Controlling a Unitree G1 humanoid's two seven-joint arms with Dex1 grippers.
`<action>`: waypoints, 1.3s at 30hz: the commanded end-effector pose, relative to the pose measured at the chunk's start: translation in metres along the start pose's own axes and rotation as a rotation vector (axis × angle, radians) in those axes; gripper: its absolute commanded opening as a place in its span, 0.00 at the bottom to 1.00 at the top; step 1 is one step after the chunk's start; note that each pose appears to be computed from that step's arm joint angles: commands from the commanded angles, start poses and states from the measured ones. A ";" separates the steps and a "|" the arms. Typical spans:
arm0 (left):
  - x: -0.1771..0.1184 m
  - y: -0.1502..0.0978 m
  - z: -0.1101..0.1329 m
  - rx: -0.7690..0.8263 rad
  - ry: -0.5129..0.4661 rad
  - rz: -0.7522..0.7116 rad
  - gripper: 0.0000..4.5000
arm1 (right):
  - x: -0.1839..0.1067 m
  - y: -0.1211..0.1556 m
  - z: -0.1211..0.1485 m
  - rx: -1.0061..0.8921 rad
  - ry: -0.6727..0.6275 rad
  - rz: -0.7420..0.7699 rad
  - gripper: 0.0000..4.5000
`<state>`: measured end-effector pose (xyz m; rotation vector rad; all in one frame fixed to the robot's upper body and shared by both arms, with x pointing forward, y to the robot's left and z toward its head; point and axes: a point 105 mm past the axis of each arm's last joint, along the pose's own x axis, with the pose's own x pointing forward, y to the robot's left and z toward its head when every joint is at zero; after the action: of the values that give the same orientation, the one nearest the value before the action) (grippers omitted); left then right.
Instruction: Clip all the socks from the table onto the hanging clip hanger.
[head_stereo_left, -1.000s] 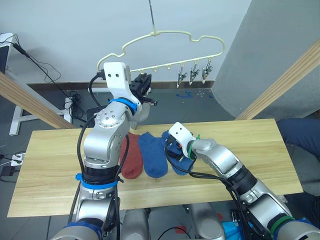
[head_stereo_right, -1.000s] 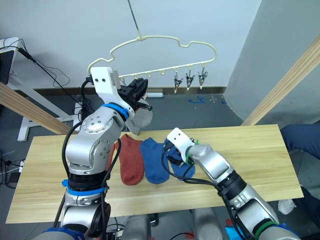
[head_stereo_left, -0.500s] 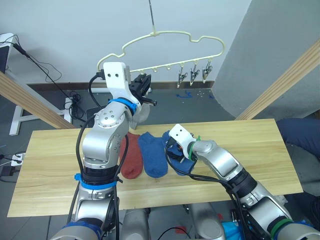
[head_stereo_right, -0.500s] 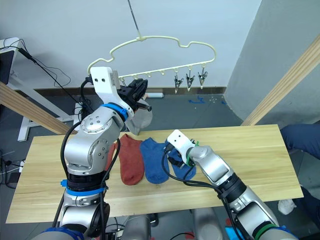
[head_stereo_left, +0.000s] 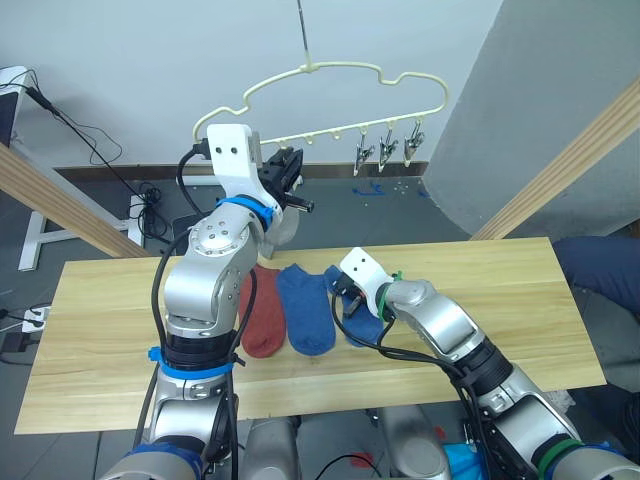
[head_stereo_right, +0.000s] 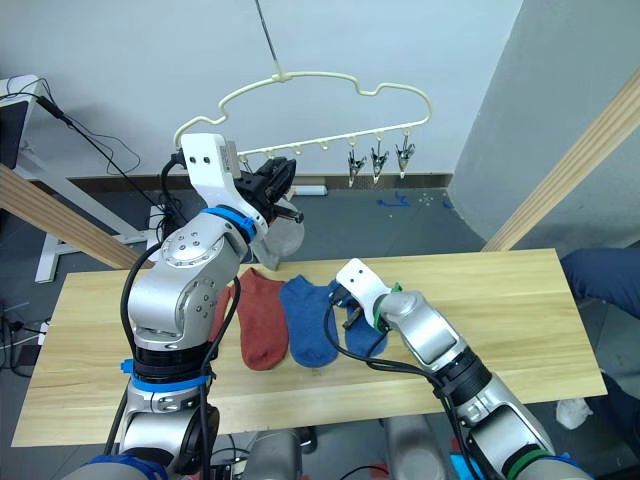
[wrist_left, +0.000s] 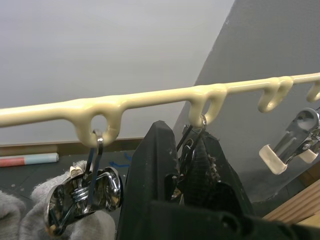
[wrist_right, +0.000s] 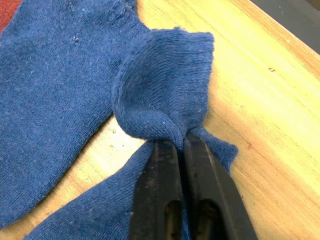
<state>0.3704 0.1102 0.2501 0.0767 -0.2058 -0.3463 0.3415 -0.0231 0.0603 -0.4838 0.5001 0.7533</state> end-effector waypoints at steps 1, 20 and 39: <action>-0.003 -0.003 0.012 -0.003 -0.044 -0.013 0.05 | -0.002 0.002 -0.002 0.008 -0.002 0.006 0.00; -0.009 0.008 0.029 -0.155 -0.007 -0.071 0.05 | -0.045 -0.004 0.079 0.146 -0.290 0.001 0.00; -0.008 0.013 0.039 -0.196 -0.012 -0.077 0.05 | -0.047 -0.004 0.143 0.139 -0.456 0.028 0.00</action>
<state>0.3657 0.1276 0.2700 -0.1187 -0.1056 -0.4198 0.3526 0.0272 0.1811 -0.1797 0.2041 0.8005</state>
